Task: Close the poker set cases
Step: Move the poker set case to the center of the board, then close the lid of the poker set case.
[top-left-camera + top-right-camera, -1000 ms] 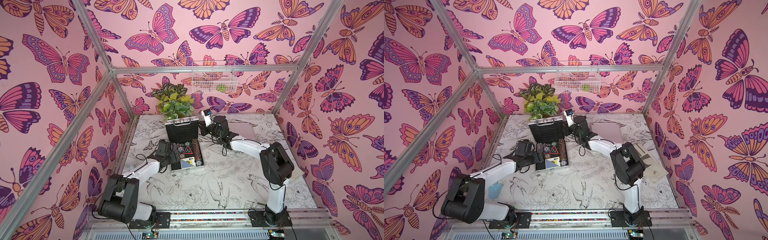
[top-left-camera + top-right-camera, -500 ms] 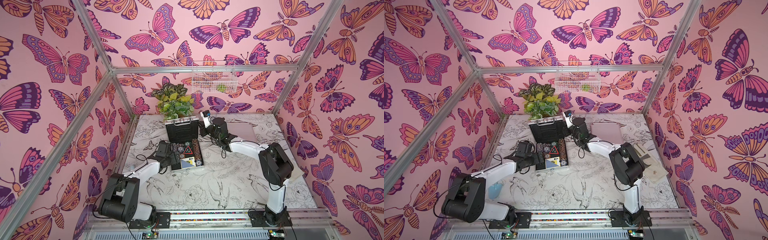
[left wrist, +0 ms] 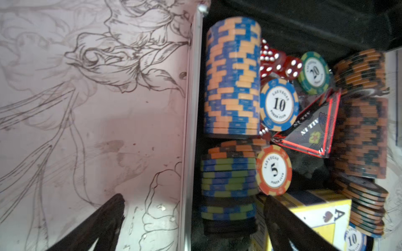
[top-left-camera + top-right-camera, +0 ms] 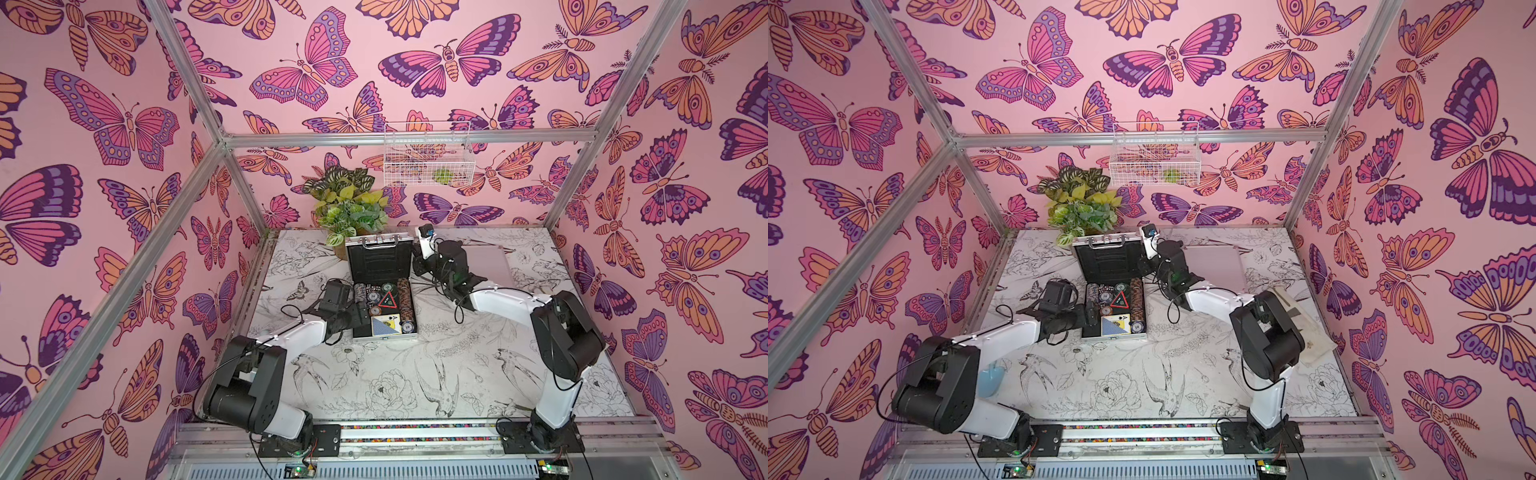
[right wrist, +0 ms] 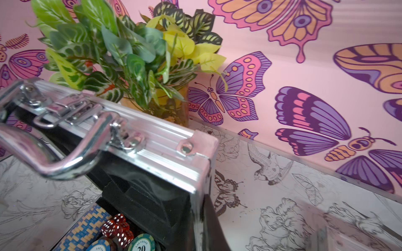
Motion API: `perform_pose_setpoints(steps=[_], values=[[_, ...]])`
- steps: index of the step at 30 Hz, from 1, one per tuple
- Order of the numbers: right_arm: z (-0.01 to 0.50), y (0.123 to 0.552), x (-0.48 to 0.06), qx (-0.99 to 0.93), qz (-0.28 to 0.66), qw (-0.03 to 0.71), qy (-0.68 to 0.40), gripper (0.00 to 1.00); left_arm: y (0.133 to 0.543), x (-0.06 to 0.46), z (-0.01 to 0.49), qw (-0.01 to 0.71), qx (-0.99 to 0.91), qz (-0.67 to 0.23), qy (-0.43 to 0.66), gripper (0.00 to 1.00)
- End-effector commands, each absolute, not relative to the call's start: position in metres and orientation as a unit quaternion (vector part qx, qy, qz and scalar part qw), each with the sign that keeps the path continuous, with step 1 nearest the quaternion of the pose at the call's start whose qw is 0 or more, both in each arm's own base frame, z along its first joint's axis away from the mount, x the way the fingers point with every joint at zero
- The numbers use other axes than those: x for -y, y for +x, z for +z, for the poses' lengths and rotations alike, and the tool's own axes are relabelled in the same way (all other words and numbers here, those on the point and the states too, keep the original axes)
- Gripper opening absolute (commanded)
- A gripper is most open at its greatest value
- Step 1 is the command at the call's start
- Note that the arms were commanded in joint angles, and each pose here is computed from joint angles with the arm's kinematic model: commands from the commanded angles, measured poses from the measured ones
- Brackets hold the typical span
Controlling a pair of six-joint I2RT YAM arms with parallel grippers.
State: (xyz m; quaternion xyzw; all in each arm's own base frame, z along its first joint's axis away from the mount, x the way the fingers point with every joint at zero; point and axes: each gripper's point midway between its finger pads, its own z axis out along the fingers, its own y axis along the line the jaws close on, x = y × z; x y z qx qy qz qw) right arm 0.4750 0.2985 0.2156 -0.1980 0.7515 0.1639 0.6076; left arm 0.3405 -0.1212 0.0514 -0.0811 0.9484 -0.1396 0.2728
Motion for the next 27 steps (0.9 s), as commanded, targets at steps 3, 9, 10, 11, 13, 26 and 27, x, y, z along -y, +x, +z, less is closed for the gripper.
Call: perform_pose_setpoints(steps=[3, 9, 10, 11, 13, 26, 27], values=[[0.245, 0.488, -0.249, -0.741, 0.111, 0.644, -0.155, 0.00, 0.349, 0.142, 0.059, 0.279, -0.945, -0.158, -0.061, 1.00], [0.242, 0.476, -0.250, -0.739, 0.122, 0.638, -0.179, 0.00, 0.350, 0.149, 0.063, 0.283, -0.944, -0.159, -0.053, 1.00], [0.239, 0.473, -0.251, -0.740, 0.127, 0.635, -0.182, 0.00, 0.350, 0.150, 0.064, 0.284, -0.944, -0.159, -0.052, 1.00], [0.237, 0.469, -0.252, -0.740, 0.131, 0.634, -0.184, 0.00, 0.350, 0.149, 0.065, 0.286, -0.944, -0.158, -0.052, 1.00], [0.231, 0.461, -0.254, -0.741, 0.134, 0.630, -0.190, 0.00, 0.349, 0.149, 0.065, 0.287, -0.943, -0.158, -0.052, 1.00], [0.196, 0.402, -0.277, -0.755, 0.140, 0.596, -0.237, 0.04, 0.344, 0.143, 0.062, 0.291, -0.945, -0.143, -0.047, 1.00], [0.194, 0.399, -0.277, -0.755, 0.139, 0.595, -0.236, 0.04, 0.344, 0.143, 0.062, 0.291, -0.945, -0.142, -0.046, 1.00]])
